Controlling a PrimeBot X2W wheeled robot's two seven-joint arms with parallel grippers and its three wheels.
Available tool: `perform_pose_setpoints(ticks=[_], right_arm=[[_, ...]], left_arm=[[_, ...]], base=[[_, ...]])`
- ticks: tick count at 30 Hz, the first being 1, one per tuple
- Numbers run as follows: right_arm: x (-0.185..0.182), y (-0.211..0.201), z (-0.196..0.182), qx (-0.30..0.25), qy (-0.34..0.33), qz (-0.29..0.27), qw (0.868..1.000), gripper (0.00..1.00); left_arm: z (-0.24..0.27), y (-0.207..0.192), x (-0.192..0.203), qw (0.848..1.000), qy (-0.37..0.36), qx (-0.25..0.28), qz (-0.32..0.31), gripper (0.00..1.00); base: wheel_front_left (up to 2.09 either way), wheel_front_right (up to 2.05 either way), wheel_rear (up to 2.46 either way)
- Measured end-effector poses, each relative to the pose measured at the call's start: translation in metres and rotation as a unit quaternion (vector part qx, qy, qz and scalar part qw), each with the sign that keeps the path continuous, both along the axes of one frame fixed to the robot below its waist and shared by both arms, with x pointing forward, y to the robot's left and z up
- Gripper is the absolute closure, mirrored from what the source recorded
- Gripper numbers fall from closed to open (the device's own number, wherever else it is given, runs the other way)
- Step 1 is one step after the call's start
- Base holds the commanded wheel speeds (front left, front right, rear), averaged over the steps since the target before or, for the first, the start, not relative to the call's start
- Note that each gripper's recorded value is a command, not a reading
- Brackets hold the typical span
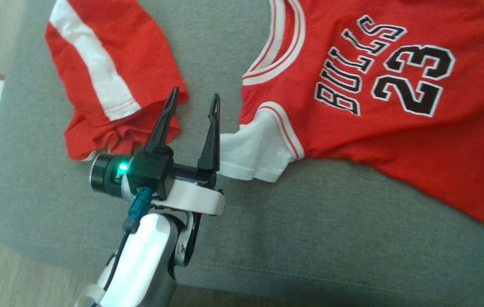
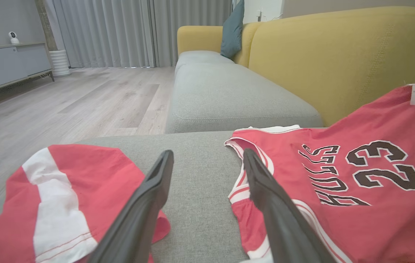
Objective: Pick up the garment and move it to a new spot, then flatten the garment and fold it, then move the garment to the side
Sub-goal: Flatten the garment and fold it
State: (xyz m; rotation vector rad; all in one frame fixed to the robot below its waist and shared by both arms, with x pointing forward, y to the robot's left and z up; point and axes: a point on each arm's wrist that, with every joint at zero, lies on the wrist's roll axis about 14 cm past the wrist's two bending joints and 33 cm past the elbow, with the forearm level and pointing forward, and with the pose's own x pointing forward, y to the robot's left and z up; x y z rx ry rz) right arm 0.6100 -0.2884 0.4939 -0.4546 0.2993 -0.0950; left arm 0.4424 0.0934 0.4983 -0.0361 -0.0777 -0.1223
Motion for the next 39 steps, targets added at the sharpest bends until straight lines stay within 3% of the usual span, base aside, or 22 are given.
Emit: perform_pose_setpoints(ticks=[5, 6, 7, 14, 19, 28, 39], right_arm=[[0.026, 0.009, 0.013, -0.024, -0.006, 0.012, 1.000, 0.98], [0.029, 0.011, 0.012, -0.029, -0.002, 0.015, 0.999, 0.03], [0.030, 0.012, 0.009, -0.031, 0.001, 0.016, 0.999, 0.00], [0.027, 0.022, 0.013, -0.009, -0.016, 0.025, 1.000, 0.00], [0.009, 0.037, 0.021, 0.039, -0.052, 0.037, 0.997, 0.00], [-0.047, 0.046, 0.029, 0.107, -0.101, 0.041, 0.988, 0.00], [-0.122, 0.044, 0.046, 0.193, -0.182, 0.020, 0.964, 0.00]], left_arm=[[-0.001, 0.008, 0.001, 1.000, 0.002, 0.001, 0.013, 0.00], [-0.001, 0.010, 0.001, 1.000, 0.004, 0.001, 0.015, 0.00], [-0.002, 0.012, 0.000, 1.000, 0.005, 0.002, 0.018, 0.00], [0.006, 0.013, -0.001, 1.000, -0.003, -0.002, 0.022, 0.00], [0.017, 0.004, -0.004, 1.000, -0.019, -0.005, 0.011, 0.00], [0.030, -0.010, -0.020, 0.999, -0.031, -0.013, -0.004, 0.00], [0.037, -0.023, -0.038, 0.999, -0.037, -0.019, -0.021, 0.00]], base=[[0.00, 0.00, 0.00], [0.00, 0.00, 0.00], [0.00, 0.00, 0.00], [0.00, 0.00, 0.00], [0.00, 0.00, 0.00], [0.00, 0.00, 0.00], [0.00, 0.00, 0.00]])
